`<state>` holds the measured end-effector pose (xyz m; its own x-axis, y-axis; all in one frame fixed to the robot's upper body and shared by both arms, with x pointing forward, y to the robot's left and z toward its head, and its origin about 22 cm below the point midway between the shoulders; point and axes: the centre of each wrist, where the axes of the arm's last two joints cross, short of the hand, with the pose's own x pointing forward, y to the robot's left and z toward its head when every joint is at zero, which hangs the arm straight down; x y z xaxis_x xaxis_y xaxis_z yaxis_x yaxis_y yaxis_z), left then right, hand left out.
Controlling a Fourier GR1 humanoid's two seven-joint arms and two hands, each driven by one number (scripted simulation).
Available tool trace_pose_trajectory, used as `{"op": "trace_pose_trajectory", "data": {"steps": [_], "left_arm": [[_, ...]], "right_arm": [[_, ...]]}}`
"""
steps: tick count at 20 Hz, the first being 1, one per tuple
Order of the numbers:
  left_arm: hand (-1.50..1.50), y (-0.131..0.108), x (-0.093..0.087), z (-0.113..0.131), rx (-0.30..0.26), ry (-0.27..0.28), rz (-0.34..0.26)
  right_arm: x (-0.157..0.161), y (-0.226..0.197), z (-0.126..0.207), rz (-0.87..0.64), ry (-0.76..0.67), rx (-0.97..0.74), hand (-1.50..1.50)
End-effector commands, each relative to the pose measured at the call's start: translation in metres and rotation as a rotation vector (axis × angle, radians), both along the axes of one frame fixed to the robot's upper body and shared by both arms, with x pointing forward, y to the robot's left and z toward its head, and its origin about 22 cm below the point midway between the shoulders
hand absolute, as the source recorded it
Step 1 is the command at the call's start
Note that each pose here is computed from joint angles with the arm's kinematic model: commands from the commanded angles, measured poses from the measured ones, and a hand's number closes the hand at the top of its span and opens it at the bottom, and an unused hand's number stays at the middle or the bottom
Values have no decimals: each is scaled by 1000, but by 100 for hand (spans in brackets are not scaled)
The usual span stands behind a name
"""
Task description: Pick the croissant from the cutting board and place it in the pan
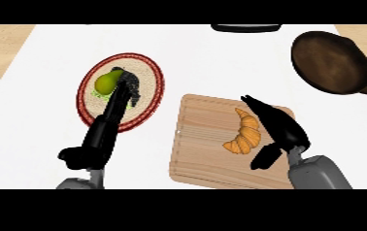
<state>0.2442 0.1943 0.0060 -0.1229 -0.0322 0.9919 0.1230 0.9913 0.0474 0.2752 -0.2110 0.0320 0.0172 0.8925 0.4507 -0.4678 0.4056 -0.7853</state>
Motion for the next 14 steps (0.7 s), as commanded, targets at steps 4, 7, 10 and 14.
{"op": "trace_pose_trajectory", "data": {"steps": [4, 7, 10, 14], "left_arm": [[0, 7, 7, -3, 5, -26, -2], [0, 5, 14, 0, 8, -8, 12], [0, 5, -2, 5, 12, -10, 17], [0, 10, 4, 6, -7, -3, -1]], "right_arm": [[19, -9, -10, -3, 31, 11, -150], [14, 10, -37, -9, 59, -32, -150], [19, 20, -51, -14, 57, -27, -150], [28, 6, -59, 136, 92, -120, 150]]}}
